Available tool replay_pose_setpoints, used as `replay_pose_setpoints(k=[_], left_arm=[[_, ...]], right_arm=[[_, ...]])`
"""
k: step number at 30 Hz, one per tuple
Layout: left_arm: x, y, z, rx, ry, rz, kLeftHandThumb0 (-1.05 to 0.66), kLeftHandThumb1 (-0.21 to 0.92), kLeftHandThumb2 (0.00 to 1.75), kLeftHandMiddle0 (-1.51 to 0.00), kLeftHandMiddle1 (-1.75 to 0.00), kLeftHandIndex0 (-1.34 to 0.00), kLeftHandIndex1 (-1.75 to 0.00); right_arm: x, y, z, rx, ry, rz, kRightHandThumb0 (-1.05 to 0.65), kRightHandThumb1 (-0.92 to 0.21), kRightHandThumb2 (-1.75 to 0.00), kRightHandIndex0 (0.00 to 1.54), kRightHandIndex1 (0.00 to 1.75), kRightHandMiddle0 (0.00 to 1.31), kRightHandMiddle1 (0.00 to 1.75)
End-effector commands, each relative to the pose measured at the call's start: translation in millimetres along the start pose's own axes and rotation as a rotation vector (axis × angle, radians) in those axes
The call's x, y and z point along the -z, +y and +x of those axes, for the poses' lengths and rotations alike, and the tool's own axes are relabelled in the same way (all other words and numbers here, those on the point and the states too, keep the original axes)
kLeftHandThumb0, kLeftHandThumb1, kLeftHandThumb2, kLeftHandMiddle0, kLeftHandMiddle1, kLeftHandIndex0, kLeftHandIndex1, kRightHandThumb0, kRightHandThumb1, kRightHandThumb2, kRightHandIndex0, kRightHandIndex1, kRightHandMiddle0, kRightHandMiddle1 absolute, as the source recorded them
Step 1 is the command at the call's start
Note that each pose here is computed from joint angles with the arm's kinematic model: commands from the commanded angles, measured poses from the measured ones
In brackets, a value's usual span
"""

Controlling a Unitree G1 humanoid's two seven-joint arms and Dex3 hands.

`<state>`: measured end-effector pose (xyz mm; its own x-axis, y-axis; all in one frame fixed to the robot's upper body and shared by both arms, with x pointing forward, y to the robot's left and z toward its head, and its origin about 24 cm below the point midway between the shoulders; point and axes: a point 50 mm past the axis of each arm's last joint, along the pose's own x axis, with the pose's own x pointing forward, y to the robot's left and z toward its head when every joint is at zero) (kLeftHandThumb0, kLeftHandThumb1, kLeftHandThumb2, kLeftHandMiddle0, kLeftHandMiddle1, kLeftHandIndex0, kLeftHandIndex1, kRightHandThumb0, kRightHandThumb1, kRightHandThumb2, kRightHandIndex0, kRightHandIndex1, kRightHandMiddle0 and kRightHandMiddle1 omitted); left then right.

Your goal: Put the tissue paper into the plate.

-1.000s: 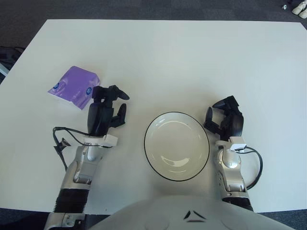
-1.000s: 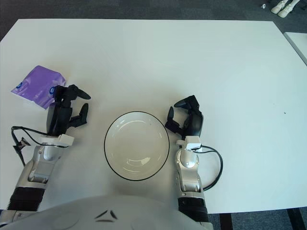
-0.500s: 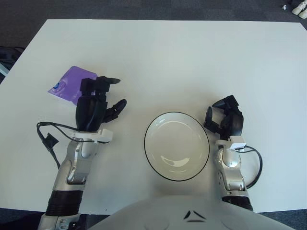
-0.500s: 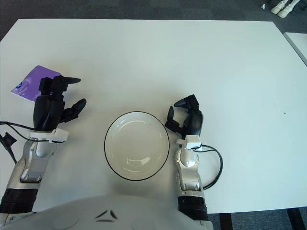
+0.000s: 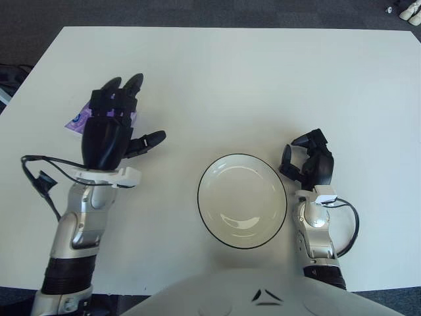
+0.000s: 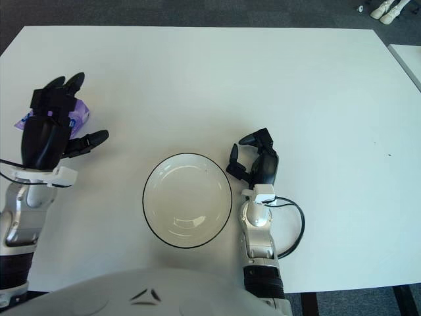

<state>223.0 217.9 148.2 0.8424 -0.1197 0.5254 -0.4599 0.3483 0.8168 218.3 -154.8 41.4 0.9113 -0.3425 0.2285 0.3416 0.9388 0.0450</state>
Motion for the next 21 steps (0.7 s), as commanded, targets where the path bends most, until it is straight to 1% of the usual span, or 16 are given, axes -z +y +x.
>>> replay_pose_setpoints(k=[1,4,6,14,21], left_arm=[[4.8,4.4,10.1,0.050,0.024,0.132,-1.05,0.92,0.47,0.00,-0.01,0.00,-0.01],[6.5,4.9,18.7,0.066,0.034,0.176,-1.05,0.92,0.46,0.00,0.00,0.00,0.00],[6.5,5.0,21.0,0.059,0.035,0.188,-1.05,0.92,0.44,0.00,0.00,0.00,0.00],[11.3,2.1,25.1,0.036,0.073,0.196,-1.05,0.91,0.41,0.00,0.00,0.00,0.00],[20.3,0.1,27.8,0.098,0.131,0.193,-1.05,0.90,0.39,0.00,0.00,0.00,0.00]], right_arm=[[31.1,-6.5,-19.4,0.014,0.186,-0.040,-0.47,-0.35,-1.29,1.07,1.75,0.59,1.75],[31.3,-6.4,-19.6,0.015,0.187,-0.042,-0.47,-0.35,-1.29,1.07,1.75,0.58,1.75],[31.4,-6.4,-19.7,0.014,0.188,-0.043,-0.47,-0.35,-1.28,1.07,1.75,0.58,1.75],[31.6,-6.9,-20.3,0.017,0.195,-0.044,-0.47,-0.35,-1.28,1.06,1.75,0.58,1.75],[31.9,-7.5,-20.9,0.017,0.205,-0.041,-0.47,-0.35,-1.28,1.06,1.75,0.58,1.75]])
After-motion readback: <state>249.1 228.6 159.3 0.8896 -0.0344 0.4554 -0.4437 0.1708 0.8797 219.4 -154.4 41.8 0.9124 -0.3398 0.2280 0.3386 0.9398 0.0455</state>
